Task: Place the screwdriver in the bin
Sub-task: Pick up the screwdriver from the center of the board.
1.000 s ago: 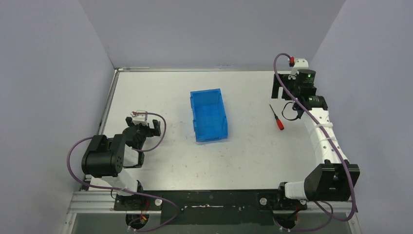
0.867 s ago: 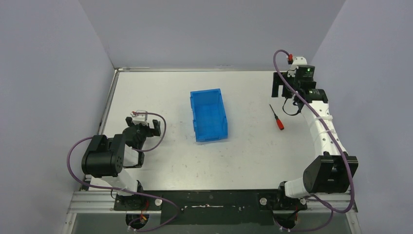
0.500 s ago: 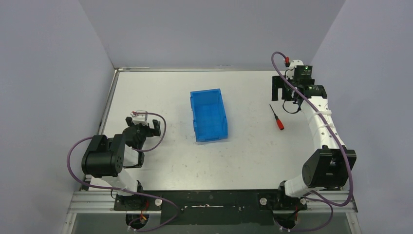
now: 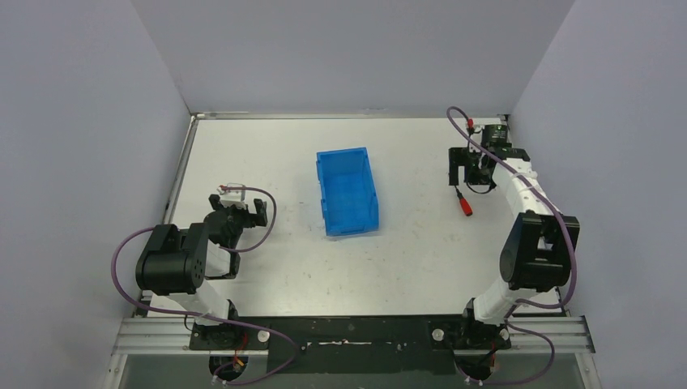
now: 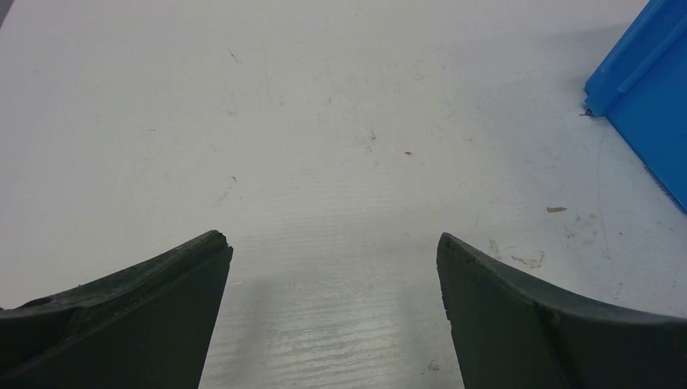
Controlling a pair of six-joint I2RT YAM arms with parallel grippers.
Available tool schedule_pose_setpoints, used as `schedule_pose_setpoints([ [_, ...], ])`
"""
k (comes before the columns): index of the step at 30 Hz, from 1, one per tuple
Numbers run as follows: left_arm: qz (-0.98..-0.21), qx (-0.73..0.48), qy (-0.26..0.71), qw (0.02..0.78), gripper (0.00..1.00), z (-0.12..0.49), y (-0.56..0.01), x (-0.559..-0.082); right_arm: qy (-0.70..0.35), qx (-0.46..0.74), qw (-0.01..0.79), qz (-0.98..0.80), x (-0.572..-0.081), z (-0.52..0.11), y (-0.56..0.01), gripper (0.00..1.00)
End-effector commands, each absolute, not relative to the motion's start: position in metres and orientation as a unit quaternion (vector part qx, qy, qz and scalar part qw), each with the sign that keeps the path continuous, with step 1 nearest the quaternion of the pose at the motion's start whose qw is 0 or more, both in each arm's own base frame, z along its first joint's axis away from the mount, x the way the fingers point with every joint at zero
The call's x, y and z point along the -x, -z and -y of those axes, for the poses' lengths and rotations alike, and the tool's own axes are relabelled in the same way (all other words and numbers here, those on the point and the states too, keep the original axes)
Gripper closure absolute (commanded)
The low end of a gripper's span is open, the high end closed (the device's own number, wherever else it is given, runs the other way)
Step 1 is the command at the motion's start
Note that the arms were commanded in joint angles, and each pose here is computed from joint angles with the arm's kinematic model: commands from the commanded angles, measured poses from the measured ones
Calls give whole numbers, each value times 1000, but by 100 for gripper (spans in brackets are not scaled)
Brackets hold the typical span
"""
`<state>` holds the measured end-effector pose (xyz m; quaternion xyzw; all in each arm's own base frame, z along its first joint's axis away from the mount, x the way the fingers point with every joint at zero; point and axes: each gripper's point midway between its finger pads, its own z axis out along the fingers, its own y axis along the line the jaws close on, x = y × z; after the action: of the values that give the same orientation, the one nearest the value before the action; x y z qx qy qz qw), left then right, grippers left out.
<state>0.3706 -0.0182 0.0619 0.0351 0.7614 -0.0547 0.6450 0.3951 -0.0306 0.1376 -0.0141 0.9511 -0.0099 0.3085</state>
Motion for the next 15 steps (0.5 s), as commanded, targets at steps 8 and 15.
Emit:
schedule_pose_setpoints([
  [8, -744, -42, 53, 665, 3, 20, -78, -376, -6, -7, 265, -964, -395, 42, -66, 6],
  [15, -743, -42, 53, 666, 3, 20, -78, -376, -14, -15, 236, -972, -393, 42, -35, 18],
])
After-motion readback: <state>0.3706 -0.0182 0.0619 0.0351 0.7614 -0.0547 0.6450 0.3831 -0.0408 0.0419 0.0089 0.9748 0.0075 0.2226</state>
